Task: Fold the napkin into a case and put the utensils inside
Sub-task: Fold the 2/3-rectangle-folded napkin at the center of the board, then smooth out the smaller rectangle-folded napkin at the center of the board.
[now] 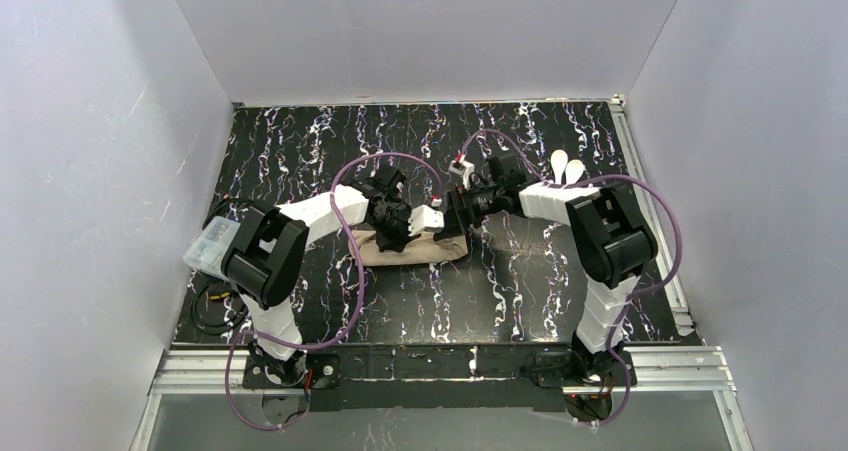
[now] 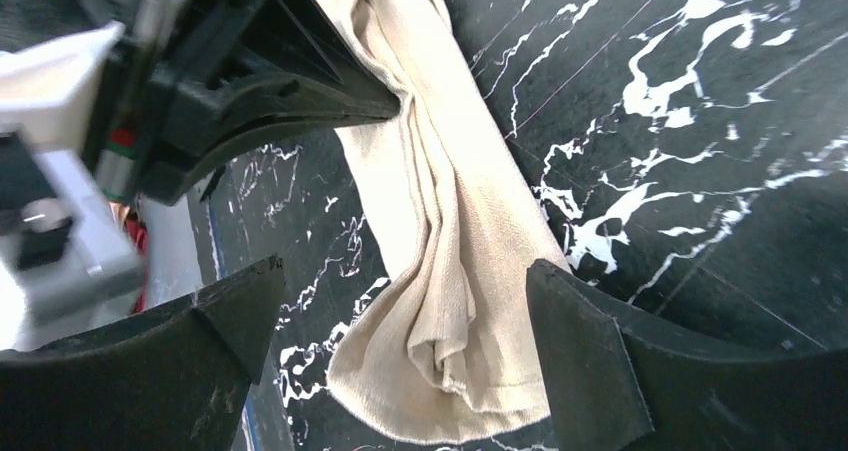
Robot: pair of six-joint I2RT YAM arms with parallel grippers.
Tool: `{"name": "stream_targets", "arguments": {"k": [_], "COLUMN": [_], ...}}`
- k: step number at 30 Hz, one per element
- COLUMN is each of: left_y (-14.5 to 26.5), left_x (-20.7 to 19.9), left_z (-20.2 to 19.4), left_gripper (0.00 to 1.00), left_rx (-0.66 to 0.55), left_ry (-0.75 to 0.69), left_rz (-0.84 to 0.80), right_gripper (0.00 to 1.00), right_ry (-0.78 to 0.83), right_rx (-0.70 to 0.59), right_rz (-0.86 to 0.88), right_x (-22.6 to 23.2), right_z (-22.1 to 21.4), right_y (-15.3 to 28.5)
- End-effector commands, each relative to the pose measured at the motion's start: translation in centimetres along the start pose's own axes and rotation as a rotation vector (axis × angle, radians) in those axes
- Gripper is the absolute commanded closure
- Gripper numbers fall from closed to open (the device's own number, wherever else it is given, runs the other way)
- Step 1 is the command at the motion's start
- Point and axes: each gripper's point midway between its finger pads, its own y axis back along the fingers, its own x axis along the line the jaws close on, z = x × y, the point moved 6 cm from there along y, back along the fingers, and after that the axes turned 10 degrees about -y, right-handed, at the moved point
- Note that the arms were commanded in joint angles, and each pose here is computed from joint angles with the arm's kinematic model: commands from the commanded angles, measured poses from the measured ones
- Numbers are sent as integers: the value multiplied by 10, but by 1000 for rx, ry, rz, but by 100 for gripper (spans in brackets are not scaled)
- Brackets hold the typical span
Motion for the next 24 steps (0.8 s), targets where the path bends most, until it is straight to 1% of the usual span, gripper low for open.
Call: {"name": "stream_targets", "arguments": {"k": [1, 4, 7, 9, 11, 13, 15, 17, 18, 19, 20, 21, 22, 23, 24], "left_y": [-1, -1, -1, 0, 0, 0, 0, 0, 0, 1, 1, 1, 1, 1, 1], "left_x": [-16, -17, -18, -19, -18, -18, -16, -15, -15, -15, -16, -16, -16, -16, -16], "left_z": [-20, -20, -20, -20, -19, -18, -17, -16, -16, -16, -15, -16, -15, -15, -14], "left_gripper": [100, 100, 100, 100, 100, 100, 100, 100, 100, 100, 100, 100, 100, 100, 100], "left_rx": [92, 90, 87, 85, 82, 77, 72, 68, 67, 66, 66, 67, 66, 64, 59], "left_ry": [58, 61, 60, 55, 51, 48, 48, 53, 53, 52, 51, 50, 53, 54, 56], "left_rz": [-53, -55, -59, -61, -61, -61, -56, -54, -55, -56, -58, -58, -58, -59, -61], "right_gripper": [1, 1, 1, 1, 1, 1, 1, 1, 1, 1, 1, 9, 16, 19, 19], "right_ry": [88, 127, 153, 138, 115, 122, 156, 168, 69, -73, -86, -51, -49, -3, 74], "right_rx": [-120, -140, -120, -127, -181, -271, -406, -621, -734, -831, -833, -785, -719, -668, -643], "right_rz": [-4, -44, -76, -139, -250, -400, -534, -591, -614, -695, -635, -561, -576, -594, -616], "right_x": [18, 22, 23, 23, 21, 23, 37, 57, 59, 45, 41, 41, 36, 37, 41], "right_z": [24, 24, 19, 18, 20, 26, 41, 56, 57, 47, 44, 48, 45, 38, 27], "right_y": [22, 30, 35, 43, 56, 76, 102, 130, 143, 154, 154, 151, 146, 135, 125]}}
